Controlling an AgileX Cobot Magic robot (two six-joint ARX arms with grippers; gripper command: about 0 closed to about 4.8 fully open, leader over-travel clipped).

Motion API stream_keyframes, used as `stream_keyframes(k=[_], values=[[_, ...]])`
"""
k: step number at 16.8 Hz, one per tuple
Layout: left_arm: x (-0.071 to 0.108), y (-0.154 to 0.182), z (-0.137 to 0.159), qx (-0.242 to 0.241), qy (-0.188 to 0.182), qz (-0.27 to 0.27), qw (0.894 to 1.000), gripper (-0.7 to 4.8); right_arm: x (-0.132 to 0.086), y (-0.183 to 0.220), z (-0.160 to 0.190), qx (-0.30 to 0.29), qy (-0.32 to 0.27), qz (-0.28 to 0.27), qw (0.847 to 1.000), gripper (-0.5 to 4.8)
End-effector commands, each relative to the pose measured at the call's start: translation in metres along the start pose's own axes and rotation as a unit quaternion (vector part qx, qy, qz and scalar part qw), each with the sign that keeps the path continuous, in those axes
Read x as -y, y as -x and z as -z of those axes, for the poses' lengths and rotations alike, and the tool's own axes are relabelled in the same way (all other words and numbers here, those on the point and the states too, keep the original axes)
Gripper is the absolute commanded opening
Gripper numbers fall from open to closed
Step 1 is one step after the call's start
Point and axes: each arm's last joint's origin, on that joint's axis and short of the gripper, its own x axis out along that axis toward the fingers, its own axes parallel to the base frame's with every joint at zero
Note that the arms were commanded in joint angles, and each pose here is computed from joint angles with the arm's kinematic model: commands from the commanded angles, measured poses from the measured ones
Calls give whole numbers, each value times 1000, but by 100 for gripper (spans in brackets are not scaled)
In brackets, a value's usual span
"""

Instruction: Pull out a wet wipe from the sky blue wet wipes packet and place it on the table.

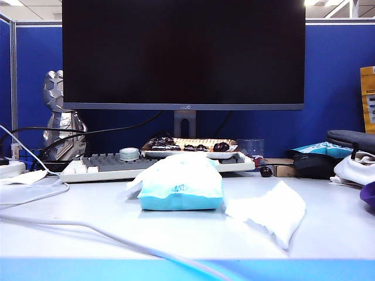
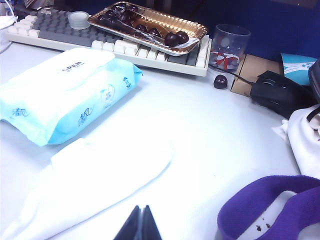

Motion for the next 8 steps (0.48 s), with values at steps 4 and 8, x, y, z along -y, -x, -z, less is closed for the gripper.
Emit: stream_keyframes(k=[4,8], values=[[-6,1,17,-69,11,-54,996,0,0,0,0,-2,-11,-2,1000,0],[-9,-2,24,-49,8,-61,997,0,0,0,0,-2,-11,-2,1000,0]])
